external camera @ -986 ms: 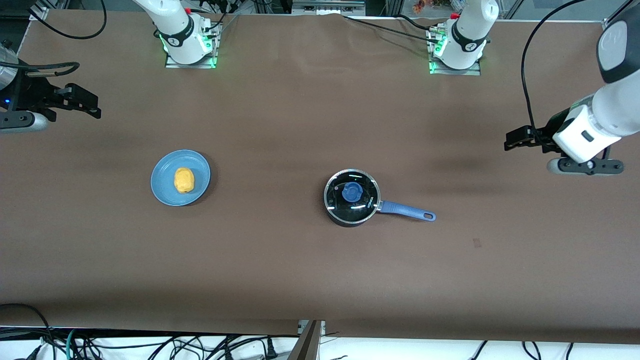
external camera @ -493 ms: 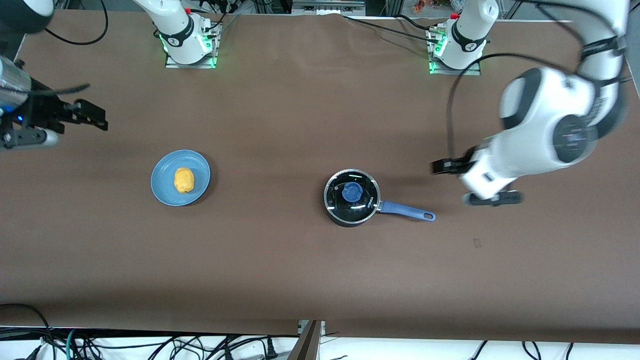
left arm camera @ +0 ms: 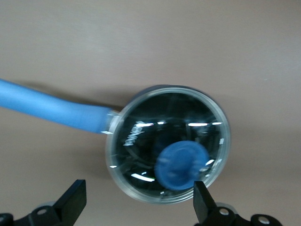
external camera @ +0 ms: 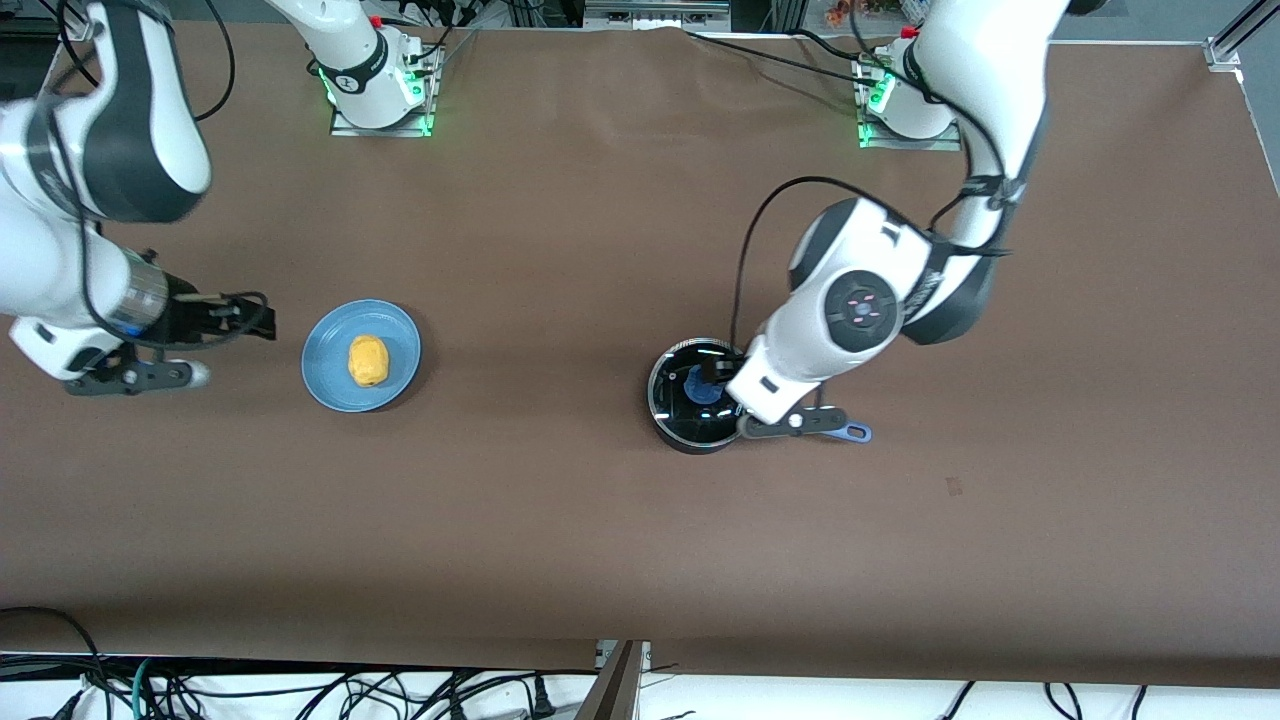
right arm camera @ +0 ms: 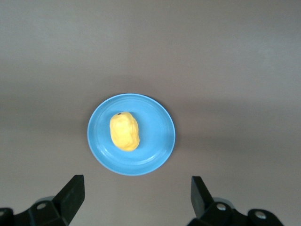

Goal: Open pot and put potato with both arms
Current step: 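Reach the left gripper to the lid knob while the right gripper reaches the potato, then grasp the lid knob with the left gripper while the right gripper grasps the potato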

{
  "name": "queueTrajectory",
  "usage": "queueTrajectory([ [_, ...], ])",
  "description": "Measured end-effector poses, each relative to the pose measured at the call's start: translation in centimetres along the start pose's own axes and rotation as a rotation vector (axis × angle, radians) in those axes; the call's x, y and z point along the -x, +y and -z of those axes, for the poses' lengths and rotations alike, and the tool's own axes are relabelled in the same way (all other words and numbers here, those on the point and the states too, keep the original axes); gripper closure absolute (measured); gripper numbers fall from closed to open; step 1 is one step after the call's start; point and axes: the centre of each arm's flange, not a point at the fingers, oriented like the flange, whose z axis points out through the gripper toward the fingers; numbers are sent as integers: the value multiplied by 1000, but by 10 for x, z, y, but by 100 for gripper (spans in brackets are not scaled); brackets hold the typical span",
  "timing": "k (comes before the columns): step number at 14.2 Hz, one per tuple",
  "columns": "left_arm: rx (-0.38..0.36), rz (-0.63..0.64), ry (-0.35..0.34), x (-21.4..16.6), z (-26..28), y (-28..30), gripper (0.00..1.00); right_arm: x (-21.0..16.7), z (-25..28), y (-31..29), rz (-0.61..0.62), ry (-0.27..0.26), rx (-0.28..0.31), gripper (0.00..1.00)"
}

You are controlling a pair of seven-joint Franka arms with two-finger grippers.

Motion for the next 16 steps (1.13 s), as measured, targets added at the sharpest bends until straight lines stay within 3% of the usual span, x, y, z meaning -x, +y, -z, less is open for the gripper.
queueTrajectory([
  [4,-1,-32,23,3,-26,32,0,2,-93,-2,1,-18,-2,0],
  [7,-31,-130,31,3,-40,37,0,3,-144,-7,9,-41,-4,0],
  [11,-61,-198,42,-2,-42,31,0,-2,-184,-31,-14,-73,1,0],
  [16,-84,-234,10,0,-64,29,0,-4,-220,-45,-8,-105,5,0],
])
